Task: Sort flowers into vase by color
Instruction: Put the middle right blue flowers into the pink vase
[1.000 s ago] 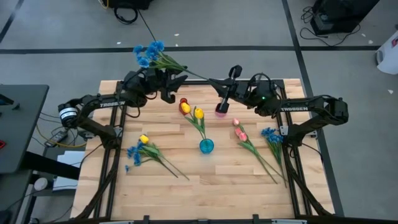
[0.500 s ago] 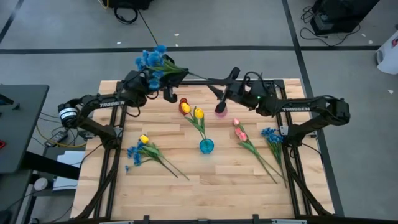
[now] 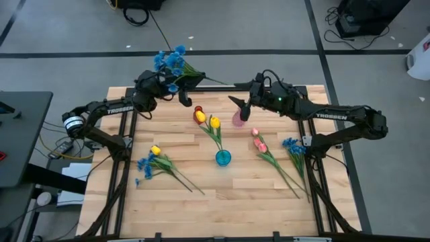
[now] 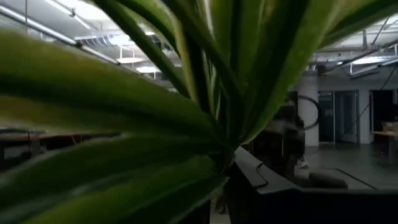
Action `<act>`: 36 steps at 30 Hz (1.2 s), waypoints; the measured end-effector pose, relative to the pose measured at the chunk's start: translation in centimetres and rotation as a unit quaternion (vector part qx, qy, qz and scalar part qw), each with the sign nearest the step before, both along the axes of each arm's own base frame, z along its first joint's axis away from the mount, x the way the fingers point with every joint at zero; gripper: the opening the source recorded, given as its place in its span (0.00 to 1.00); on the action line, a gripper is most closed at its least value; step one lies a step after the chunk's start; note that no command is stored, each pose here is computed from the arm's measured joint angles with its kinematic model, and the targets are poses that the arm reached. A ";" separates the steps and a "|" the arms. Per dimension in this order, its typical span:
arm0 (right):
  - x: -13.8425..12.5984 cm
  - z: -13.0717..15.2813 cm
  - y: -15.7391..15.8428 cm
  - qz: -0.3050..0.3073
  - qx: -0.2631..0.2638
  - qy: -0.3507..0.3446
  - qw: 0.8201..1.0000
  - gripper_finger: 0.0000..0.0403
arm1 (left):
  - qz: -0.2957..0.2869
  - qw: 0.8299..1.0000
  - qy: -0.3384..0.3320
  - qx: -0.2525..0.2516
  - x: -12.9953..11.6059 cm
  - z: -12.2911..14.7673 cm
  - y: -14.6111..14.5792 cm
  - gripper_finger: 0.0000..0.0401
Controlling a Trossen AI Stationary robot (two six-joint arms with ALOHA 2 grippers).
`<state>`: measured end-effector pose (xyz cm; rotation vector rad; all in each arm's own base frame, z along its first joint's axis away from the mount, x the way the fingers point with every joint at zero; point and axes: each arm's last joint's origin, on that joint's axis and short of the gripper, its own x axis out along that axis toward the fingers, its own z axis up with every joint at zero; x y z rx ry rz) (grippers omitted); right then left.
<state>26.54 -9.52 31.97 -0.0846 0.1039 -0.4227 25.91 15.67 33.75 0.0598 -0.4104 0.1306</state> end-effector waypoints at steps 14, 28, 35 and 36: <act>6.7 3.1 -1.9 0.022 -0.056 0.127 0.990 0.48 | -0.024 0.994 0.102 -0.029 1.1 0.6 0.4 0.08; 8.8 3.3 -2.4 0.014 -0.060 0.128 0.990 0.10 | -0.026 0.989 0.141 -0.022 1.3 -0.1 0.5 0.08; 8.7 3.4 -2.4 -0.001 -0.040 0.118 0.992 0.08 | -0.023 0.990 0.141 -0.018 1.3 -0.1 0.5 0.16; 8.7 3.4 -2.5 -0.006 -0.037 0.116 0.993 0.08 | -0.022 0.989 0.143 -0.016 1.3 -0.2 0.5 0.18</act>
